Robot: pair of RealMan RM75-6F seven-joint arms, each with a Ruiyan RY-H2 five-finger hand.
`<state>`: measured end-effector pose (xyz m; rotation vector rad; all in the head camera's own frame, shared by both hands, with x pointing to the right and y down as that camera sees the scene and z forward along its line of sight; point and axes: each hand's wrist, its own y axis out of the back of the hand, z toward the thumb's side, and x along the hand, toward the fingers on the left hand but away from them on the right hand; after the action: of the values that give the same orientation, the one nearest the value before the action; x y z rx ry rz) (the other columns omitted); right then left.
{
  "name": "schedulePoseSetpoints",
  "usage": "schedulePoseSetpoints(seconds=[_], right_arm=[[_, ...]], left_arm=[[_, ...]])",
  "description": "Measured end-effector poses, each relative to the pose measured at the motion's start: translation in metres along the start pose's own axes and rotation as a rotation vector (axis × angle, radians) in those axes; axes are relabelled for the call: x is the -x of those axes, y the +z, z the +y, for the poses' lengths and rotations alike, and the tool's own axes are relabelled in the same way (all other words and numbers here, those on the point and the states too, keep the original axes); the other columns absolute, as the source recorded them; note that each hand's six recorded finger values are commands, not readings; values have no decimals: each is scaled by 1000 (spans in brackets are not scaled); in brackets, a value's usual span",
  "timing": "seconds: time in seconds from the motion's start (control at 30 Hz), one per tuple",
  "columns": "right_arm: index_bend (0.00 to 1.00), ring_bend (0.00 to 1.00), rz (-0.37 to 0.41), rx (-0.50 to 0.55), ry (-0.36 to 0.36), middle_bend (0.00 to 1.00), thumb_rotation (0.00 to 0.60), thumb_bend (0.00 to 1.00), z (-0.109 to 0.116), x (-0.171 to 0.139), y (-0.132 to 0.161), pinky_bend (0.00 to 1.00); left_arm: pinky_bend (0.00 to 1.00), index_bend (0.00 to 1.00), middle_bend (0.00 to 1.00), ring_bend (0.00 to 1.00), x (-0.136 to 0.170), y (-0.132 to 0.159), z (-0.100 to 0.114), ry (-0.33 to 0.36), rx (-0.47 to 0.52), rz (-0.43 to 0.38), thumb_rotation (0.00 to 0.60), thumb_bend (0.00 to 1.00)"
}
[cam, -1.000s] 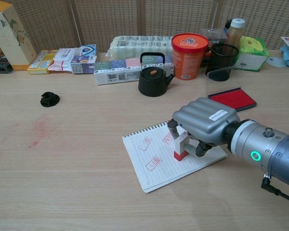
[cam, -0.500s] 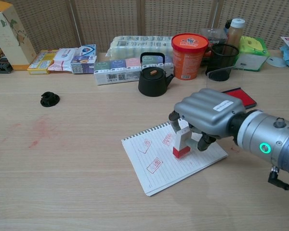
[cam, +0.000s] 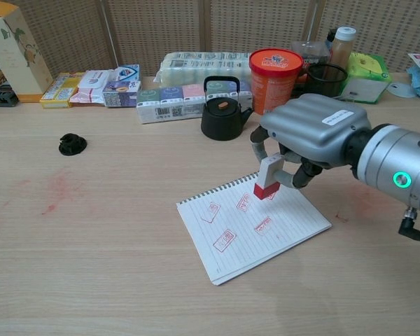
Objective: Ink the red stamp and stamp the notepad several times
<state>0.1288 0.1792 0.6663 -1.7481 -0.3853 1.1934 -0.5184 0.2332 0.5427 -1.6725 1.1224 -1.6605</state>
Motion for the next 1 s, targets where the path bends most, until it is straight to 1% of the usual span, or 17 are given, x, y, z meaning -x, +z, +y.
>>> schedulePoseSetpoints(seconds=[0.13, 0.57, 0.7, 1.0], right_arm=[[803, 1000, -11, 11, 11, 1000, 600, 583, -10, 1, -5, 1000], [804, 1000, -34, 25, 27, 1000, 600, 583, -29, 4, -16, 1000], [804, 1000, -52, 33, 41, 1000, 600, 583, -39, 1, -25, 1000], [804, 1000, -61, 44, 51, 1000, 600, 583, -48, -4, -33, 1000]], left_arm=[[108, 0, 0, 0, -1, -1, -1, -2, -2, 5, 600, 0], [108, 0, 0, 0, -2, -1, -2, -4, -7, 8, 600, 0], [108, 0, 0, 0, -2, -1, -3, -9, -11, 10, 600, 0], [108, 0, 0, 0, -2, 1, -5, -11, -18, 10, 600, 0]])
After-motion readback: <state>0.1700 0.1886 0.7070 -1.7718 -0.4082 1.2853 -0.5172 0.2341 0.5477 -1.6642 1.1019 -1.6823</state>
